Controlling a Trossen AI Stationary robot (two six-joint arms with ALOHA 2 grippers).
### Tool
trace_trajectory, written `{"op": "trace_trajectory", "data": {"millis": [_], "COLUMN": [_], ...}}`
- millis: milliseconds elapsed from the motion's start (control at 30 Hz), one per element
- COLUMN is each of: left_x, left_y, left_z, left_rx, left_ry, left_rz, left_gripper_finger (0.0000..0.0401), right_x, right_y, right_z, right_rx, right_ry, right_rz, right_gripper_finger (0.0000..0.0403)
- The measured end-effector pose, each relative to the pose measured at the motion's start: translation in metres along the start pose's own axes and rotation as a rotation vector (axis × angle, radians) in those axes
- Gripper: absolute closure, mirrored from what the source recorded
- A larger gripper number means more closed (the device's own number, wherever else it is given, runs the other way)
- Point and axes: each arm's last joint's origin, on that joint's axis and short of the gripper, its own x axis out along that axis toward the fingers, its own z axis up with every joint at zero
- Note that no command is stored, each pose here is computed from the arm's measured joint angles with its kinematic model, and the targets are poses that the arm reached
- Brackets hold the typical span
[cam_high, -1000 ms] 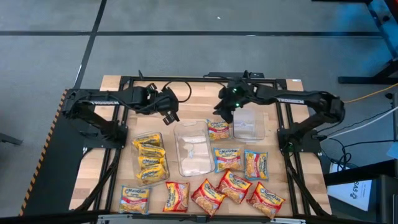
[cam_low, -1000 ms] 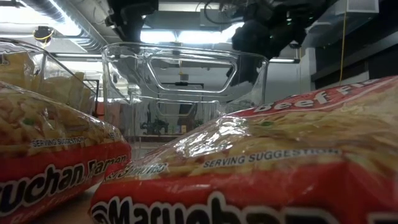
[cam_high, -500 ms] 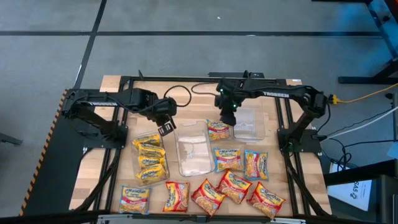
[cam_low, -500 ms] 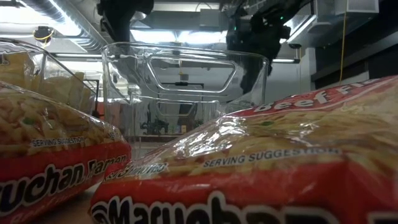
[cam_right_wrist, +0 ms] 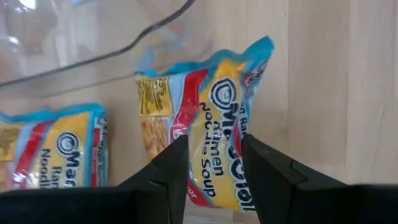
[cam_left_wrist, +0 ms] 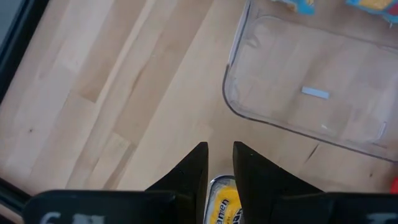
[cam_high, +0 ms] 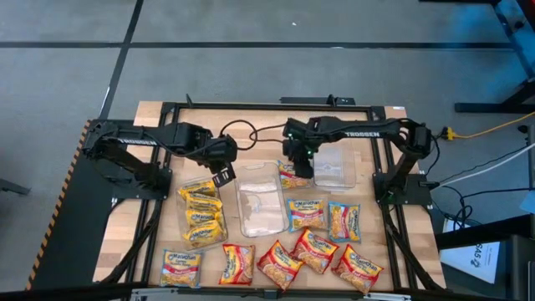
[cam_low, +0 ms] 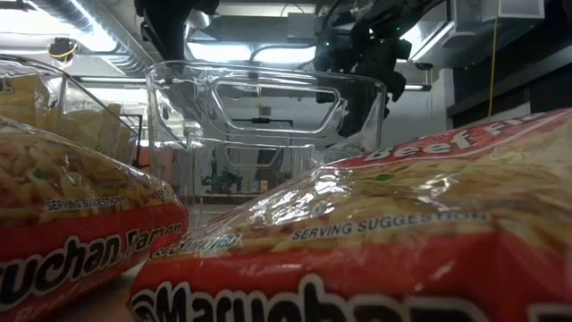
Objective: Sort Maruchan noodles
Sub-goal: Put the blue noodle pack into the right transparent bin
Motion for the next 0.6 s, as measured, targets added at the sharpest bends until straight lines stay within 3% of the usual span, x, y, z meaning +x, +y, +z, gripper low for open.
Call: {"op": "trace_trajectory", "data": {"millis": [200, 367, 467, 600], "left_x": [0.000, 0.000, 0.000, 0.000], "left_y": [0.000, 0.000, 0.000, 0.000], "left_z": [0.000, 0.000, 0.000, 0.000], "left_rx": [-0.020, -0.020, -0.020, -0.019], "left_ry": [-0.004, -0.005, -0.004, -0.004], "left_rz": [-0.003, -0.004, -0.004, -0.004], "left_gripper_finger": [0.0332, 0.0332, 0.0332, 0.0332], "right_x": [0.017, 0.025, 0.025, 0.025], "right_y": [0.003, 0.000, 0.000, 0.000], "right_z": [0.000, -0.001, 0.000, 0.001], "right_rx": [-0.026, 0.009, 0.008, 0.006], "right_ry": [0.065, 0.088, 0.081, 0.069], "right_rz": [-0.092, -0.097, -0.117, -0.112], "right_gripper_finger": [0.0258, 0.0263, 0.0288, 0.0353]}}
